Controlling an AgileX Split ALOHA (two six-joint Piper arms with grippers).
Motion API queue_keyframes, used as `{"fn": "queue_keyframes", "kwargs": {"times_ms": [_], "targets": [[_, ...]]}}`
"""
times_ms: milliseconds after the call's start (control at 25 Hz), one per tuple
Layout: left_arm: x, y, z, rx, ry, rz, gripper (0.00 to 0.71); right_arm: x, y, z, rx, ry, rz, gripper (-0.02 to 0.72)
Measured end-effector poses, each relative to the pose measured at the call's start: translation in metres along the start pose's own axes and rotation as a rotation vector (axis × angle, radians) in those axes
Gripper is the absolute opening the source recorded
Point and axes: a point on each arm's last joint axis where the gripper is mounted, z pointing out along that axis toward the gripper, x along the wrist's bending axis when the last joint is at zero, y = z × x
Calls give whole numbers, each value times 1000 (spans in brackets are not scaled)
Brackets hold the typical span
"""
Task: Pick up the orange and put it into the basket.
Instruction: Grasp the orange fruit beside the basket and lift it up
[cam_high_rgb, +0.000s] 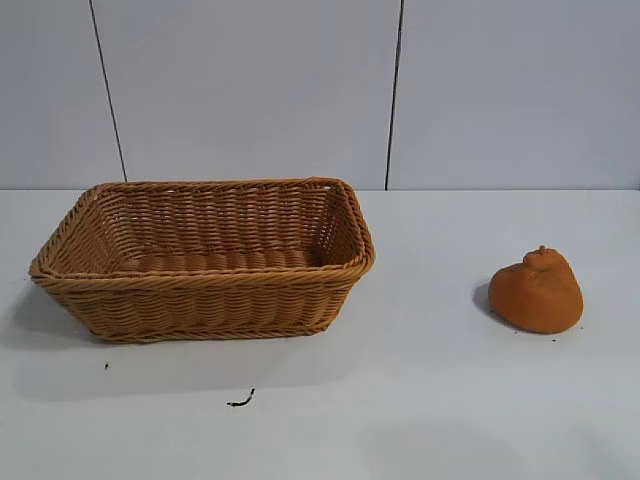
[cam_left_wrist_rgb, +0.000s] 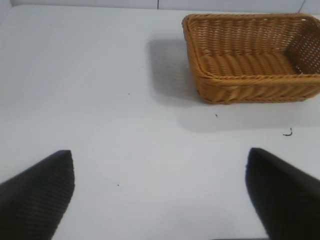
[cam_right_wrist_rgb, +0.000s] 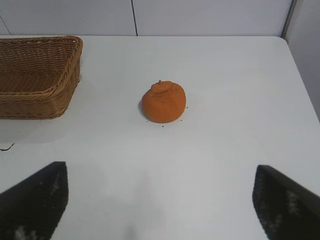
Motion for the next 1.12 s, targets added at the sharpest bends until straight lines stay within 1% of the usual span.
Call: {"fn": "queue_keyframes", "kwargs": {"times_ms": [200,360,520,560,600,640,760,880,1000,1120], "targets": [[0,0,0,0,0,0,666,2,56,34,202,1,73,694],[0,0,0,0,0,0,666,3,104,73,312,-1,99,694],[0,0,0,0,0,0,666,3,145,133,426,-8,98,694],[0,0,0,0,0,0,666,3,145,133,426,-8,98,694],[0,0,0,0,0,0,666,4,158,164,474,-9,94,694],[0,0,0,0,0,0,666,4,162,178,494,-8,91,694],[0,0,0,0,0,0,666,4,168,230,578,-8,77,694],[0,0,0,0,0,0,666,5,161,278,665,-11,74,694],[0,0,0,0,0,0,666,5,143,320,756,-11,79,694],[0,0,0,0,0,0,666,7,119,354,838,2,90,694]]}}
